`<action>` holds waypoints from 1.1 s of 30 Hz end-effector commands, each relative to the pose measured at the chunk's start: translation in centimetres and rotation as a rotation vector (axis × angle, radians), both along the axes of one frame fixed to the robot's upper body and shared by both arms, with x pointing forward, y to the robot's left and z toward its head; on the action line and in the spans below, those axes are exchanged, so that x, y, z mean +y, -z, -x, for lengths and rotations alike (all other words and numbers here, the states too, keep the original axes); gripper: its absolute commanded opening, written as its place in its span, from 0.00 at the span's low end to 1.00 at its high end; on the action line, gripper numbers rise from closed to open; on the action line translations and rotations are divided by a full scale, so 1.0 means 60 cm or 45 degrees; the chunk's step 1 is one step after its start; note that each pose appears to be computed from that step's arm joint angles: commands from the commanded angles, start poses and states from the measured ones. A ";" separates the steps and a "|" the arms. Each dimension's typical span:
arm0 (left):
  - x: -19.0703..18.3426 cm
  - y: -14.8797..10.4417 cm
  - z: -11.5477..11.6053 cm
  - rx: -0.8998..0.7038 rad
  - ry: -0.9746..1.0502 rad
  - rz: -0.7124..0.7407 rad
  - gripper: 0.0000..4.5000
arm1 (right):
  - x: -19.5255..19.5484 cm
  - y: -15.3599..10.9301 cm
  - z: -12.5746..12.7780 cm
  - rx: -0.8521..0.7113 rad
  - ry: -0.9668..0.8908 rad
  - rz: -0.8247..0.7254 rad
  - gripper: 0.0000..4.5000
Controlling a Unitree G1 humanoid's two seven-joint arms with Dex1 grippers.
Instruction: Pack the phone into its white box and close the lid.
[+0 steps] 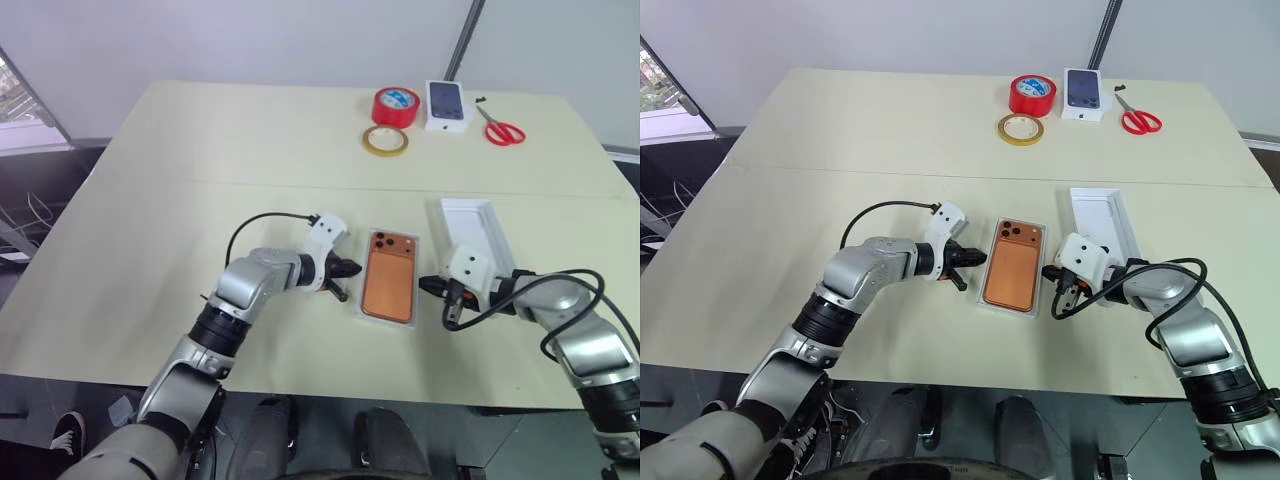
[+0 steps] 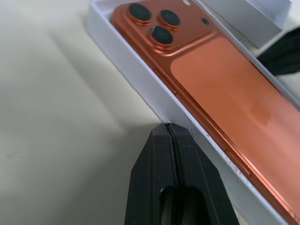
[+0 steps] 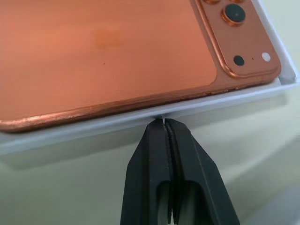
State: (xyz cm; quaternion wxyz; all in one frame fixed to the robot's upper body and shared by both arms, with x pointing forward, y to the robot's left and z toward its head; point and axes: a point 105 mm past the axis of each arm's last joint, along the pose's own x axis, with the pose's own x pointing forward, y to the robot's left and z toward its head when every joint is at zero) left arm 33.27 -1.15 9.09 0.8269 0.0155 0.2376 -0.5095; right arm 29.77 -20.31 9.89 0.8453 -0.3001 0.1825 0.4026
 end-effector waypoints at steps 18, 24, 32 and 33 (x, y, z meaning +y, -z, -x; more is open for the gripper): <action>0.032 -0.018 -0.021 -0.123 -0.061 0.009 0.00 | -0.036 -0.043 0.001 -0.083 0.004 0.031 0.01; 0.055 -0.059 -0.021 -0.201 -0.023 0.137 0.30 | -0.040 -0.111 -0.030 -0.103 0.144 -0.268 0.32; 0.128 -0.109 -0.024 -0.522 0.085 0.157 0.98 | -0.085 -0.124 -0.084 -0.241 0.478 -0.174 1.00; 0.136 -0.109 -0.022 -0.547 0.102 0.147 0.98 | -0.084 -0.121 -0.086 -0.228 0.504 -0.178 1.00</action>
